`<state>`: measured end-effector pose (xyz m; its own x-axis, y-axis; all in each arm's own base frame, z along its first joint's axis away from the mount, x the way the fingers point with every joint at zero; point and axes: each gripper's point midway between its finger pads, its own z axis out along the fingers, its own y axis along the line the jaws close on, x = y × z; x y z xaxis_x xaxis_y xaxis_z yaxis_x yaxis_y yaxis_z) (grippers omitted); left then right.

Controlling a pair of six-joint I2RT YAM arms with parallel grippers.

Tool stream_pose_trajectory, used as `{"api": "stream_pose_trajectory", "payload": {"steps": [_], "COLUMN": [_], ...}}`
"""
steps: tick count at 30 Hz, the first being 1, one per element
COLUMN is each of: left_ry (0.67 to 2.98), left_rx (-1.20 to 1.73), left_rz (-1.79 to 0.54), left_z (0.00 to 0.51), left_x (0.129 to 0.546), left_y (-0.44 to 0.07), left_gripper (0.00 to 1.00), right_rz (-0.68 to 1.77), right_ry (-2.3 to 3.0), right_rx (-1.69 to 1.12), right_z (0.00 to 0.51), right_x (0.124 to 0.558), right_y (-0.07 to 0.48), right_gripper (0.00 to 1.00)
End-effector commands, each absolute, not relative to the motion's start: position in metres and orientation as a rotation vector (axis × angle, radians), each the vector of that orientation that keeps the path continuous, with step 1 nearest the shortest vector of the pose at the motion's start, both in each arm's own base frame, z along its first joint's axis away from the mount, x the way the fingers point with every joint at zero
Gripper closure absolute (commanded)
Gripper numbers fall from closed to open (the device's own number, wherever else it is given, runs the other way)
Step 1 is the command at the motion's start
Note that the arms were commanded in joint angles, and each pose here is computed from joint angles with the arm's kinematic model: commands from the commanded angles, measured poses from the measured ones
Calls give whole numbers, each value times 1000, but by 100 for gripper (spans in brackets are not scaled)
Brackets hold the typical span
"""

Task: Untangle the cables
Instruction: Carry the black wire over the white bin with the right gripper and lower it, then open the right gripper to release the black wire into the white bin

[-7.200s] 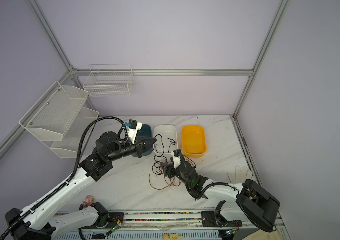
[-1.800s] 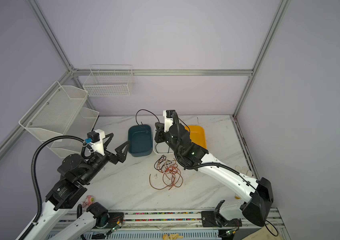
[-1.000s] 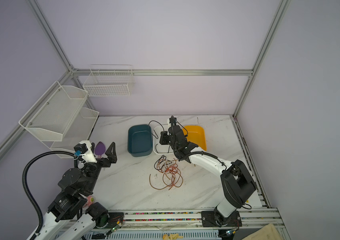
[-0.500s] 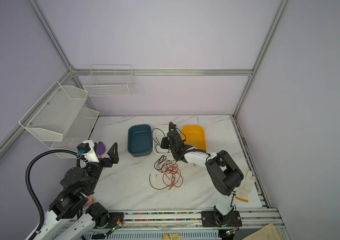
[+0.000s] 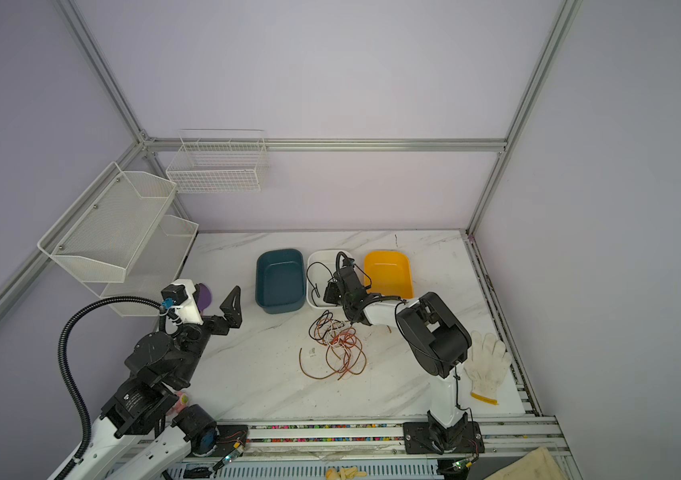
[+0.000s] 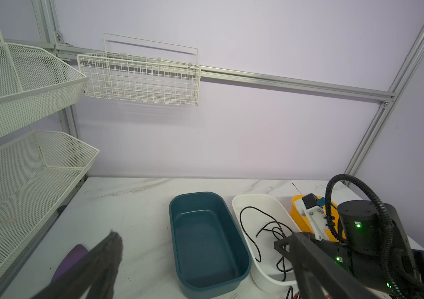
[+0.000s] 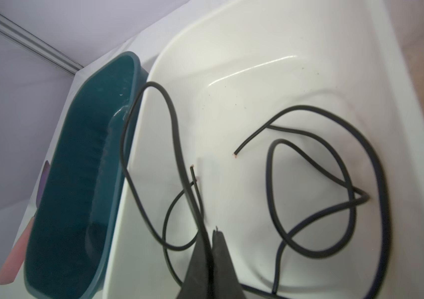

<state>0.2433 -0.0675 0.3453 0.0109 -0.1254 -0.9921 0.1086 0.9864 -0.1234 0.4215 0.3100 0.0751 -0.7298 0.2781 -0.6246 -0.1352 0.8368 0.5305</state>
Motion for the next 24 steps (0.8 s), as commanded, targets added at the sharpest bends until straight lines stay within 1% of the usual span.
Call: {"api": "stream_pose_trajectory", "payload": {"steps": [1,10,15,18,24], "left_ry": [1542,1543,1545,1545,1544], "left_rx": [17,28,31,35,39], "left_rz": [-186,-191,-192,-192,-193], "left_z": [343,343,343,343,343], "left_x": [245,245,245,245,245], "left_y": [-73,-75,-76,-76,-77], "left_gripper": [0,0,0,0,0], "right_rz": [714,681,705,649,613], "right_ry": [2256,2275,2214,2209,2302], "right_rx": [177,249,263,269,244], "right_z": [79,72,100,108,80], "right_x": [431,442,446,451,453], "right_y": [302,289,287,281,289], "right_gripper": [100,100,100,100,100]}}
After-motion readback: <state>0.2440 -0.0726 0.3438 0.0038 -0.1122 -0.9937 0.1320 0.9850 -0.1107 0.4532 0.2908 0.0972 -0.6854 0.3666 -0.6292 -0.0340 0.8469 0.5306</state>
